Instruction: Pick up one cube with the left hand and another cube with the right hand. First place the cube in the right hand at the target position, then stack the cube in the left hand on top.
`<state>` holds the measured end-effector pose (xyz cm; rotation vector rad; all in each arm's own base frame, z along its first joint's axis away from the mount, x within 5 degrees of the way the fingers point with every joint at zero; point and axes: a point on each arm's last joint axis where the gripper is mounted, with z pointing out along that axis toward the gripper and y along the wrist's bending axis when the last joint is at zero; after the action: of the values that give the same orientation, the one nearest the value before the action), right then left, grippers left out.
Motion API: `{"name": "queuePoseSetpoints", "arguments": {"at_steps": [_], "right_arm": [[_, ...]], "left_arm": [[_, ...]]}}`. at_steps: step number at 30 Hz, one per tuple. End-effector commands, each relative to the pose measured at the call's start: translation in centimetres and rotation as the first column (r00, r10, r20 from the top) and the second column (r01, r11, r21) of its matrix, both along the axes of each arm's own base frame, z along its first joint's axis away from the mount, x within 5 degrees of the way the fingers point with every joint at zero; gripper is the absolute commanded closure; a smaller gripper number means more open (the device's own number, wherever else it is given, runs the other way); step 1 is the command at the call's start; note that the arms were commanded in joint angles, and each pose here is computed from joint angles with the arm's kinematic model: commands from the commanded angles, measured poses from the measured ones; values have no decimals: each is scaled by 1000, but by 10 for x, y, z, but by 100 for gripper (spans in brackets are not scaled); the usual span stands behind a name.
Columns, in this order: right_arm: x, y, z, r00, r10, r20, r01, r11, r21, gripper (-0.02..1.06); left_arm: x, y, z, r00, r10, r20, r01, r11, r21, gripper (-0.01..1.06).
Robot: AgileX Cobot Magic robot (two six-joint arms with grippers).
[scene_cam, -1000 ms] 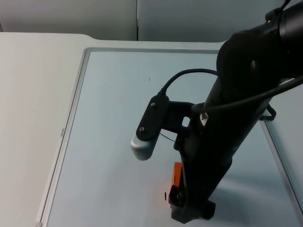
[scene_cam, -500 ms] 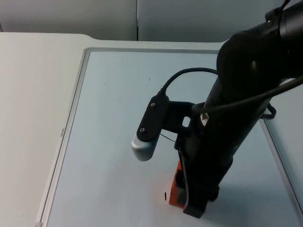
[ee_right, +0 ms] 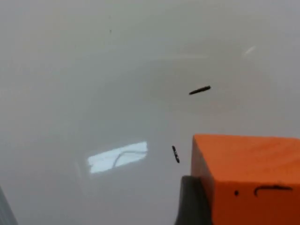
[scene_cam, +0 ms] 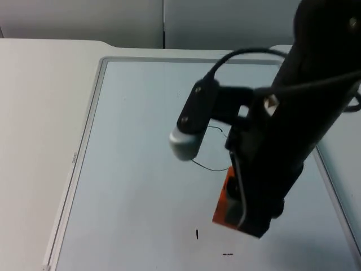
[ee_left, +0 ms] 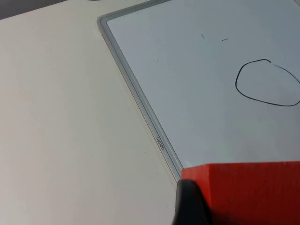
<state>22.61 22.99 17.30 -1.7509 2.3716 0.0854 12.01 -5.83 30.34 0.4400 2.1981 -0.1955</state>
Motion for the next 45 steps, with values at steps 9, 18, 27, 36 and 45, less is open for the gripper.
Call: {"name": "queuePoseSetpoints", "arguments": {"at_steps": [9, 18, 27, 36, 45], "right_arm": [[-36, -37, 125, 959, -230, 164, 170, 934, 315, 105], [-66, -76, 188, 875, -407, 261, 217, 814, 539, 105], [-95, -122, 192, 761, -591, 266, 319, 699, 640, 105], [-112, -142, 145, 714, -677, 180, 422, 620, 662, 105], [-96, -127, 136, 730, -645, 229, 390, 667, 635, 105]], "left_arm": [[0, 0, 1, 1000, -5, 18, 5, 1000, -11, 94], [0, 0, 1, 1000, -5, 18, 5, 1000, -11, 94], [0, 0, 1, 1000, -5, 18, 5, 1000, -11, 94], [0, -1, 1, 1000, -4, 19, 4, 1000, -15, 94], [0, -1, 1, 1000, -4, 18, 4, 1000, -17, 94]]}}
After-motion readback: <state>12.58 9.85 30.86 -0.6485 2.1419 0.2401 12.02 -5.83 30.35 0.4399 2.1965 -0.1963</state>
